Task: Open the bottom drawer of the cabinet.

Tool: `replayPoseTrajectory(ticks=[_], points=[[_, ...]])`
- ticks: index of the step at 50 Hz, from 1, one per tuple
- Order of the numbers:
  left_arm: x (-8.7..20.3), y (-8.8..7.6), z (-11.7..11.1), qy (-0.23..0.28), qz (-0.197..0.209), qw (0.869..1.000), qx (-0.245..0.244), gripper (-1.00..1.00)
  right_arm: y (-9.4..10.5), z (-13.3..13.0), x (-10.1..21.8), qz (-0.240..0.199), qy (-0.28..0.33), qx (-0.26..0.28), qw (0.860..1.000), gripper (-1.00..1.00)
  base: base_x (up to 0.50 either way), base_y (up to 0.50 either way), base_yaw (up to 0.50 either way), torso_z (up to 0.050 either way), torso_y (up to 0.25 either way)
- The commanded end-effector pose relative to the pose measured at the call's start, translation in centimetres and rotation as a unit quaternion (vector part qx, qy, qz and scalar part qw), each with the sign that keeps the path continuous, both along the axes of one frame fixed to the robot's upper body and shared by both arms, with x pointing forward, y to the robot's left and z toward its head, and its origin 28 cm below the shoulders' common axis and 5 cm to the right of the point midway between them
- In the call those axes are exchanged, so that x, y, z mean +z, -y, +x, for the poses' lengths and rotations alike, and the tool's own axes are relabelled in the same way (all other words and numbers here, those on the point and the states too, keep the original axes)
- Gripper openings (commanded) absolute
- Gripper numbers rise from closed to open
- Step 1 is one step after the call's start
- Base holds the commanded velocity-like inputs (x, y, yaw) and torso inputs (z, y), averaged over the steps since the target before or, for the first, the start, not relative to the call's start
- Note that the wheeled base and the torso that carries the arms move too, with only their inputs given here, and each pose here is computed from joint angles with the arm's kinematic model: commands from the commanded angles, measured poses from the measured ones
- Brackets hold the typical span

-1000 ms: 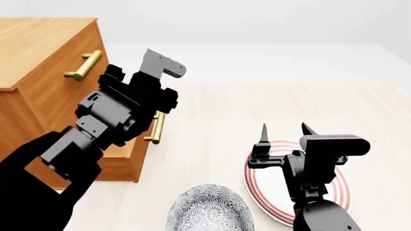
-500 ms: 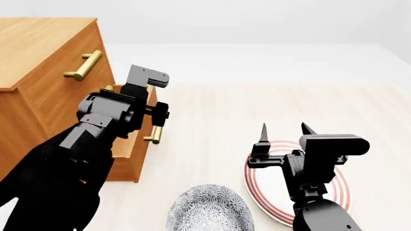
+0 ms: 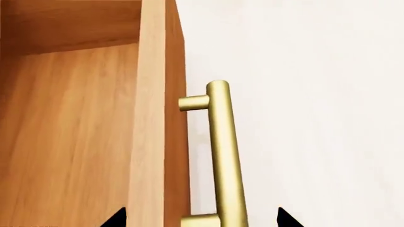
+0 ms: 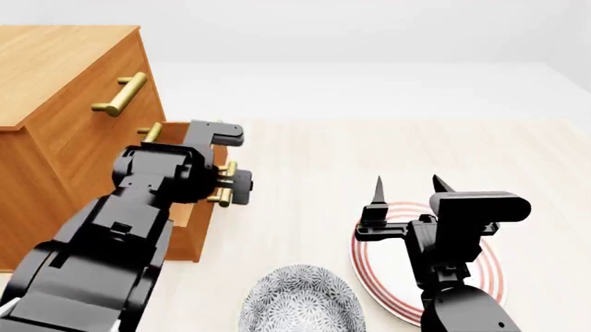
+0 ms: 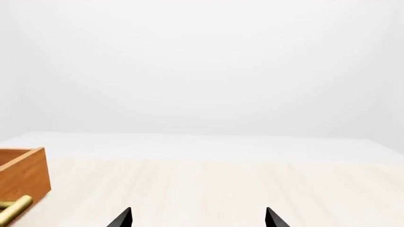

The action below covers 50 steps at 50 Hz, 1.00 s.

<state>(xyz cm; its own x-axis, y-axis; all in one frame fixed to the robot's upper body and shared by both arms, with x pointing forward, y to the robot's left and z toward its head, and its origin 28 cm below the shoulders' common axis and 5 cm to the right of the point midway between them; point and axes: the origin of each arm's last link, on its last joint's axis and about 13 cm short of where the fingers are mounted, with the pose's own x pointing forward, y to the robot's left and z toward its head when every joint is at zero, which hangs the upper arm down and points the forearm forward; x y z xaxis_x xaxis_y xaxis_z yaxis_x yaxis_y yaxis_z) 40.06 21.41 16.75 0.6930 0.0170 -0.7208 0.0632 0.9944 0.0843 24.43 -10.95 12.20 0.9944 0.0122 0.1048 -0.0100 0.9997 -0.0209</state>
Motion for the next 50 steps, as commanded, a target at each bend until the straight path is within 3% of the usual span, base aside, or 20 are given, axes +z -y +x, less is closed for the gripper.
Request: replayPoseTrajectory(ticks=[1, 16, 31, 50], points=[[-0.3, 0.0, -0.3, -0.028, -0.066, 0.997, -0.029, 1.00, 0.0, 0.0, 0.0, -0.001, 0.000, 0.000, 1.000, 1.00, 0.00, 0.00, 0.00, 0.000, 0.000], [0.0, 0.7, -0.2, -0.028, -0.100, 0.992, -0.076, 1.00, 0.1, -0.1, -0.2, 0.001, -0.002, -0.002, 1.000, 1.00, 0.00, 0.00, 0.00, 0.000, 0.000], [-0.4, 3.7, -0.5, -0.038, -0.127, 0.982, -0.131, 1.00, 0.2, -0.3, 0.1, 0.000, 0.001, -0.004, 1.000, 1.00, 0.00, 0.00, 0.00, 0.000, 0.000], [-0.4, 5.5, -0.8, -0.039, -0.161, 0.971, -0.173, 1.00, 0.3, -0.3, 0.2, -0.002, 0.003, -0.005, 1.000, 1.00, 0.00, 0.00, 0.00, 0.000, 0.000]])
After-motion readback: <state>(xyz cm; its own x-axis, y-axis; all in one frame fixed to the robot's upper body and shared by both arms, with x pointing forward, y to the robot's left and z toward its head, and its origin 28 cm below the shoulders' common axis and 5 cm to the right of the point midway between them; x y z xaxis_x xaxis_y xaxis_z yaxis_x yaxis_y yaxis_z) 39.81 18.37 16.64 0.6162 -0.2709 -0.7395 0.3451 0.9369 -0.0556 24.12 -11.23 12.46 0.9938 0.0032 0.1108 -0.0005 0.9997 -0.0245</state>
